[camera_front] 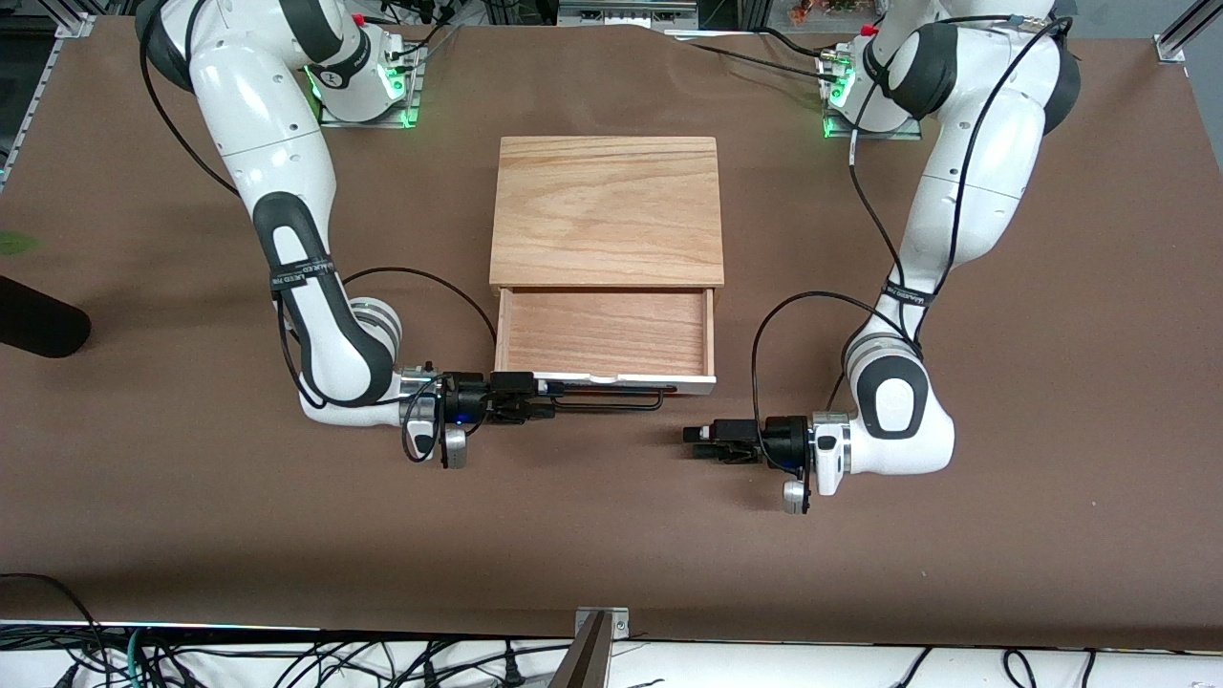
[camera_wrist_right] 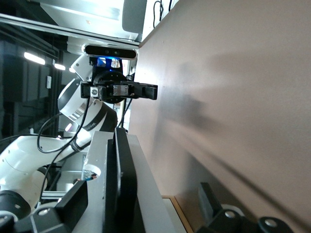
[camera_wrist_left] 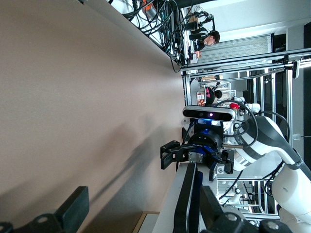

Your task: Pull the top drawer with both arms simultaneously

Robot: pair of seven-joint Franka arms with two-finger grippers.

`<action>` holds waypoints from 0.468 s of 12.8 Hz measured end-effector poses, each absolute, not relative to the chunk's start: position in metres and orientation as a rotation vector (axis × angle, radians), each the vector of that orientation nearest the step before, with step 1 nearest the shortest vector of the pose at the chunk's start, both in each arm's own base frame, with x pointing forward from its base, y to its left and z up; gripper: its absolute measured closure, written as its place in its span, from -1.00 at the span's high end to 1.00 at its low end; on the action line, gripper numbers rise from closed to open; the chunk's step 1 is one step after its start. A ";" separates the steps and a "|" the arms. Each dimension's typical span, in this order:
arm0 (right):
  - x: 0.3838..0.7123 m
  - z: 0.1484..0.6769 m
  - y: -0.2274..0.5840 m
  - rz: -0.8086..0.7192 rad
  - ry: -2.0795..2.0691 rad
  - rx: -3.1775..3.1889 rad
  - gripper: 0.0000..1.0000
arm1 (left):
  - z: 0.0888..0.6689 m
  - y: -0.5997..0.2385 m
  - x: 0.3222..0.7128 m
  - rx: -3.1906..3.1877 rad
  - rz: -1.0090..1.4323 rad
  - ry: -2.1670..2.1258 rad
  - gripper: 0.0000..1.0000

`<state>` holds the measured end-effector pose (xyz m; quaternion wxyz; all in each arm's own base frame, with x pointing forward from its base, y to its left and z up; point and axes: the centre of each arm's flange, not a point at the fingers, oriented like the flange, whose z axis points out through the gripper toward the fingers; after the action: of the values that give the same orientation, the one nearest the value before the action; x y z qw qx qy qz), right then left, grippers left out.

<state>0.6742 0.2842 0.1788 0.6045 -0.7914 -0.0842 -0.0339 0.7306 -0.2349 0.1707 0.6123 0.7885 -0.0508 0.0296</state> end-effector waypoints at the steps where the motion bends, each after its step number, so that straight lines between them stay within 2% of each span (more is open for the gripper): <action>1: 0.678 0.187 0.277 -0.077 -0.210 -1.859 1.00 | 0.173 -0.234 0.732 1.836 0.068 -0.138 1.00; 4: 0.689 0.224 0.255 -0.024 -0.243 -1.996 1.00 | 0.200 -0.222 0.740 1.980 0.026 -0.213 1.00; 6: 0.699 0.252 0.233 -0.024 -0.324 -2.123 1.00 | 0.247 -0.204 0.749 2.165 0.027 -0.323 1.00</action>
<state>0.6994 0.2335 0.2522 0.4767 -0.8690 -0.1325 -0.0097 0.7489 -0.2040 0.2470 0.4586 0.8789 -0.1309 0.0109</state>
